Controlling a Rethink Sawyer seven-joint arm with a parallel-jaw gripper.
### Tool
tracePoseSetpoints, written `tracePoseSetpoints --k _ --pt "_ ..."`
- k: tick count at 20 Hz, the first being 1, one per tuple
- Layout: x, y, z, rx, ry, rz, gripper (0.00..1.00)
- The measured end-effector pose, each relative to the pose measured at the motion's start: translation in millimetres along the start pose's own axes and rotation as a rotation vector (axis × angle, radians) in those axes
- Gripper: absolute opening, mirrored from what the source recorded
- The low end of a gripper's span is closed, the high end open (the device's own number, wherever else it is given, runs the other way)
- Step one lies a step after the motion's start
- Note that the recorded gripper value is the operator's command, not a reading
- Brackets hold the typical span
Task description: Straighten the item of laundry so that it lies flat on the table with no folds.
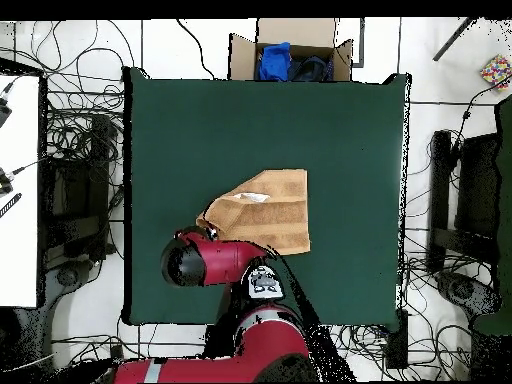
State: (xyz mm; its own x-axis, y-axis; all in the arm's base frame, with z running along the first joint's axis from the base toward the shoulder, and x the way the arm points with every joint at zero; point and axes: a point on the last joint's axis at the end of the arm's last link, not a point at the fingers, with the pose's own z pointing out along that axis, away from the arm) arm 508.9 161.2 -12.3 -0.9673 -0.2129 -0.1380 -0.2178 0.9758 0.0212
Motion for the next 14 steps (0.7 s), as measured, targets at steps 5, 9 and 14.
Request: tracePoseSetpoints --k 5,9,14 --pt "-12 3 -7 0.001 0.007 -0.013 1.00" --pt "-20 3 -10 0.003 0.002 -0.018 1.00" --pt "-29 2 -12 0.008 -0.017 -0.019 1.00"
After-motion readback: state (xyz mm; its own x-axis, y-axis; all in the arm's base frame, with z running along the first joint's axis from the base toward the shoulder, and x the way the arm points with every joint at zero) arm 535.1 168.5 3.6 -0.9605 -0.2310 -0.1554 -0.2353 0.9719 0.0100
